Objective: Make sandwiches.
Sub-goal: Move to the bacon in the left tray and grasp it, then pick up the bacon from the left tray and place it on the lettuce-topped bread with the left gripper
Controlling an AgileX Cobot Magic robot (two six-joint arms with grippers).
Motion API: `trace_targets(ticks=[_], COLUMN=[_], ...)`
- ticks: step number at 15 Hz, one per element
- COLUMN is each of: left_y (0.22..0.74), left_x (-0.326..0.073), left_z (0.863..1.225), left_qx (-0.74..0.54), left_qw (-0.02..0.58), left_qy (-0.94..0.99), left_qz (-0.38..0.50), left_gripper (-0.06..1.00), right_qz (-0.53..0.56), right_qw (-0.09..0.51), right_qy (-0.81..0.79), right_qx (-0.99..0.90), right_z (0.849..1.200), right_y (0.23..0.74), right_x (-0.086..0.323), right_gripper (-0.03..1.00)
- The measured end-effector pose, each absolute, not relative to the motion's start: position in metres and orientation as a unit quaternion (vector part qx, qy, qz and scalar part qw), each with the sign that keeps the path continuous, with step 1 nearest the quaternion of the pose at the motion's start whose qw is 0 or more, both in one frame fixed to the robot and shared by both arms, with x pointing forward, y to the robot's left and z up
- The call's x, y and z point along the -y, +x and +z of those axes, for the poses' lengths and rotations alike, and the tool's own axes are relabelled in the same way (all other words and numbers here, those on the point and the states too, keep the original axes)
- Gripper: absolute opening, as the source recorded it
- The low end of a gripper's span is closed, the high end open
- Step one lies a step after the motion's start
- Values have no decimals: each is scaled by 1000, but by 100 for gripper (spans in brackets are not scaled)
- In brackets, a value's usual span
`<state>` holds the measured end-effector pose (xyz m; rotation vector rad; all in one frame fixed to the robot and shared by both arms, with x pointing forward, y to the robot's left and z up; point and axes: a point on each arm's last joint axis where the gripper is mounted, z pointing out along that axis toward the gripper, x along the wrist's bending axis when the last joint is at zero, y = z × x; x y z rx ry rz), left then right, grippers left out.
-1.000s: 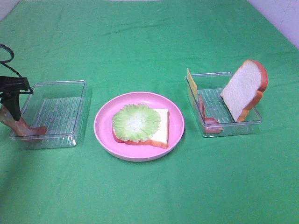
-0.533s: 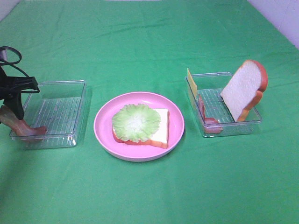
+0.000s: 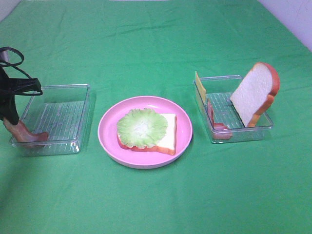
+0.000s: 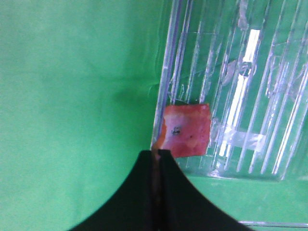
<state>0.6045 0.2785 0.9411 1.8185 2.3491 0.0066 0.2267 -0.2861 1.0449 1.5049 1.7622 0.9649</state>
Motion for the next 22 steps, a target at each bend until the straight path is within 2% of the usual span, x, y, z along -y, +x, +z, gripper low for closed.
trace_targets(ticks=[3,6,7,9,10,12,13,14,18,22], left_y=[606,606,606,607,607,607,605,605,603,612], left_x=[-272,-262,-262,-249,-235,-203,-176,-176,-101,-73], left_z=[945,965,965,986,993,1000,998,998,970,943], left_qx=[-784,-770,-770,-749,-728,-687,-662,-662,-625,-633], left_qw=[107,169,169,247,294,353,378,378,433,433], left_qy=[611,613,613,610,610,618,623,623,605,583], left_qz=[-28,-52,-52,-79,-109,-149,-176,-176,-236,-267], left_gripper=[0,0,0,0,0,0,0,0,0,0], right_qz=[365,365,365,365,365,365,365,365,365,365], right_qw=[310,310,310,310,310,310,310,310,310,310], right_qy=[570,570,570,570,570,570,570,570,570,570], right_qx=[-667,-667,-667,-667,-667,-667,-667,-667,-667,-667], right_z=[1045,1045,1045,1045,1045,1045,1045,1045,1045,1045], right_y=[227,227,227,227,227,227,227,227,227,227], right_x=[286,286,286,286,286,286,286,286,286,286], right_gripper=[66,66,66,66,66,66,66,66,66,66])
